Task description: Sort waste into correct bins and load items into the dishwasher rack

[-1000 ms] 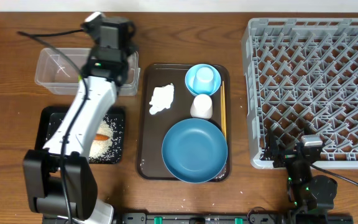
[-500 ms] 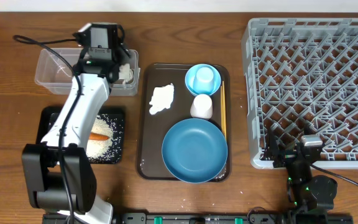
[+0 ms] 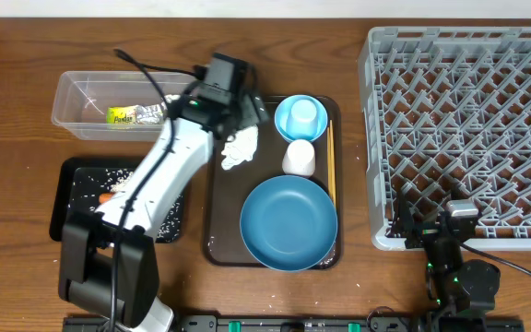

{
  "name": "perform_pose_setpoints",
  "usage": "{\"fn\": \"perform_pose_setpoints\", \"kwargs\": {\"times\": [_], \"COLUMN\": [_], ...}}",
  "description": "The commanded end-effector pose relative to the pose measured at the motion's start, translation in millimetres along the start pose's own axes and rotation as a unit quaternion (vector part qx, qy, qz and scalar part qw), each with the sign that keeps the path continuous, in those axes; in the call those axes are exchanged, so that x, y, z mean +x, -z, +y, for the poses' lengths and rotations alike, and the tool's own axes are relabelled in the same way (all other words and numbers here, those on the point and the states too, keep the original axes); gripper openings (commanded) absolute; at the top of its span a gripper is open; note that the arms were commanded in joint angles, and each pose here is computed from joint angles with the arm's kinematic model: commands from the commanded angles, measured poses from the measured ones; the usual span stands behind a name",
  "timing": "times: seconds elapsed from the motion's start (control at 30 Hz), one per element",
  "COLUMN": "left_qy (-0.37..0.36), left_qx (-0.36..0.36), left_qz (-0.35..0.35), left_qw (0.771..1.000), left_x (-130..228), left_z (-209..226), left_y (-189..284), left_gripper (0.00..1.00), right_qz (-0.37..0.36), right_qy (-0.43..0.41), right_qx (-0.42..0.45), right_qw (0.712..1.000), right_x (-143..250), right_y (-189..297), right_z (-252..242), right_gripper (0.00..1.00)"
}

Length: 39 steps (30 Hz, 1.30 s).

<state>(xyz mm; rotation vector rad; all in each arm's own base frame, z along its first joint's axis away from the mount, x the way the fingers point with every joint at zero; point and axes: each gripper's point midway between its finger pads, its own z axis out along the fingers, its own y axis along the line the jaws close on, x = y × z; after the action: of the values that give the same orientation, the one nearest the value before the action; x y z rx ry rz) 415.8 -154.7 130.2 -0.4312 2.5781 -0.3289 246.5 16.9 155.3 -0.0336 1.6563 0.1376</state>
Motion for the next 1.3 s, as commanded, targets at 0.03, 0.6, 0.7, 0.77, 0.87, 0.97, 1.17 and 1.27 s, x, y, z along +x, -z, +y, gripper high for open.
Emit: {"fn": "perform_pose_setpoints", "kwargs": {"times": [0.03, 0.6, 0.7, 0.77, 0.87, 0.97, 1.17, 1.27], "left_qy": [-0.009, -0.120, -0.121, -0.121, -0.122, -0.121, -0.115, -0.110], "left_qx": [-0.043, -0.142, -0.146, -0.145, -0.145, -0.139, -0.102, -0.072], "left_qz": [0.002, 0.096, 0.107, 0.111, 0.114, 0.122, 0.093, 0.049], "left_qw": [0.999, 0.978, 0.976, 0.976, 0.975, 0.975, 0.984, 0.990], "left_x": [11, 60, 65, 67, 69, 72, 52, 30], "left_z": [9, 59, 63, 63, 62, 60, 40, 23], "left_y": [-18, -92, -96, -96, -95, -93, -62, -30], "left_gripper": [0.89, 0.84, 0.72, 0.63, 0.45, 0.19, 0.06, 0.06], "right_qz": [0.002, 0.002, 0.002, 0.002, 0.002, 0.002, 0.002, 0.002], "right_qy": [0.004, 0.004, 0.004, 0.004, 0.004, 0.005, 0.004, 0.004], "right_qx": [0.012, 0.012, 0.012, 0.012, 0.012, 0.012, 0.012, 0.012], "right_qw": [1.000, 1.000, 1.000, 1.000, 1.000, 1.000, 1.000, 1.000], "right_x": [2, 2, 2, 2, 2, 2, 2, 2], "right_y": [0, 0, 0, 0, 0, 0, 0, 0], "right_z": [-6, -6, -6, -6, -6, -5, -6, -6], "right_gripper": [0.99, 0.99, 0.99, 0.99, 0.99, 0.99, 0.99, 0.99]}}
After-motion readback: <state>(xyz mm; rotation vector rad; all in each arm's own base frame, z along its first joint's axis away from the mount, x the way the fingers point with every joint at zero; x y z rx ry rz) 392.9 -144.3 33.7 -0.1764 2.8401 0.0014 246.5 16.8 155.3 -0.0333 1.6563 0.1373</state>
